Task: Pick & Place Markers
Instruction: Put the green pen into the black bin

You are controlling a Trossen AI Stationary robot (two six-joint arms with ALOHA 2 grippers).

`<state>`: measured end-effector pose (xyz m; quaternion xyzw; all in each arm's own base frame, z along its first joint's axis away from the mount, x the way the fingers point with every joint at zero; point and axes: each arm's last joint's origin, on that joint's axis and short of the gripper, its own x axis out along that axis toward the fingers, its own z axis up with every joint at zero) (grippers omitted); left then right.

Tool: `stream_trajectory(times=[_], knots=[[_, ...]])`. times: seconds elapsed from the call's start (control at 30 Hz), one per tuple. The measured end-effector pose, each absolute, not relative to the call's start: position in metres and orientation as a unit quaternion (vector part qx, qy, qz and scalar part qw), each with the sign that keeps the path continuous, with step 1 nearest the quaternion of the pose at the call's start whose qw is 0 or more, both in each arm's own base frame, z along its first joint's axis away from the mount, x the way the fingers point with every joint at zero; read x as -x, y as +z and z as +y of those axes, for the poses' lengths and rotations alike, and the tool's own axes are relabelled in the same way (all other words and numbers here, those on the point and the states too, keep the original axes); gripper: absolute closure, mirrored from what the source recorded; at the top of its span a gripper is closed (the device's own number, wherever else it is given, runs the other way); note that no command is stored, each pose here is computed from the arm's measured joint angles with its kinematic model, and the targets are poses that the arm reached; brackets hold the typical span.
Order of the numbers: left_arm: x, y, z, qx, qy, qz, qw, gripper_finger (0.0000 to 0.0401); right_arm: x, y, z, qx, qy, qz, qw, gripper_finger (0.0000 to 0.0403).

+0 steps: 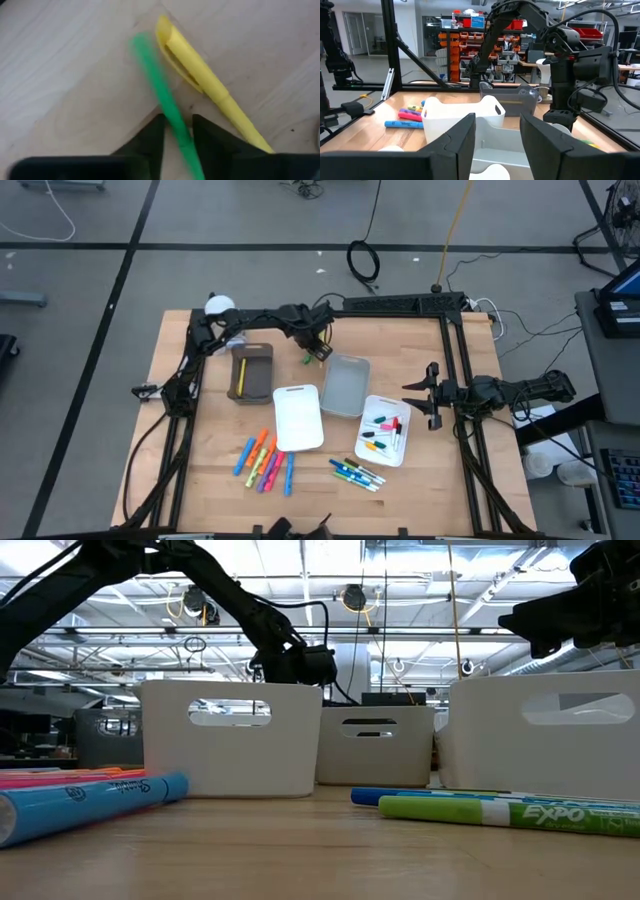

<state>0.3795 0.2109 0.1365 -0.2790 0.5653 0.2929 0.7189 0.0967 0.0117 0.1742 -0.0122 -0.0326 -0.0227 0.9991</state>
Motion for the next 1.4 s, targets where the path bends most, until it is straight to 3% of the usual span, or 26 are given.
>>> stream_trajectory(times=[0.13,0.37,0.47,0.73,0.97,1.13,1.4], knots=[[-0.376,0.136,0.216,0.287,0.298,0.567,0.712,0.0380,-0.097,0.174,0.012,0.012,-0.023,-0.032,0.999,0.0261],[-0.365,0.157,0.217,0.278,0.304,0.566,0.714,0.0366,-0.097,0.174,0.012,0.012,-0.023,-0.033,0.999,0.0261],[-0.360,0.188,0.215,0.249,0.317,0.545,0.735,0.0381,-0.097,0.174,0.012,0.012,-0.023,-0.032,0.999,0.0261],[-0.332,0.273,0.185,0.210,0.361,0.492,0.764,0.0376,-0.097,0.174,0.012,0.012,-0.023,-0.033,0.999,0.0261],[-0.289,0.326,0.121,0.178,0.448,0.507,0.714,0.0379,-0.097,0.174,0.012,0.012,-0.023,-0.033,0.999,0.0261],[-0.264,0.342,0.077,0.185,0.517,0.504,0.667,0.0377,-0.097,0.174,0.012,0.012,-0.023,-0.033,0.999,0.0261],[-0.260,0.322,0.042,0.196,0.546,0.495,0.647,0.0380,-0.097,0.174,0.012,0.012,-0.023,-0.033,0.999,0.0261]])
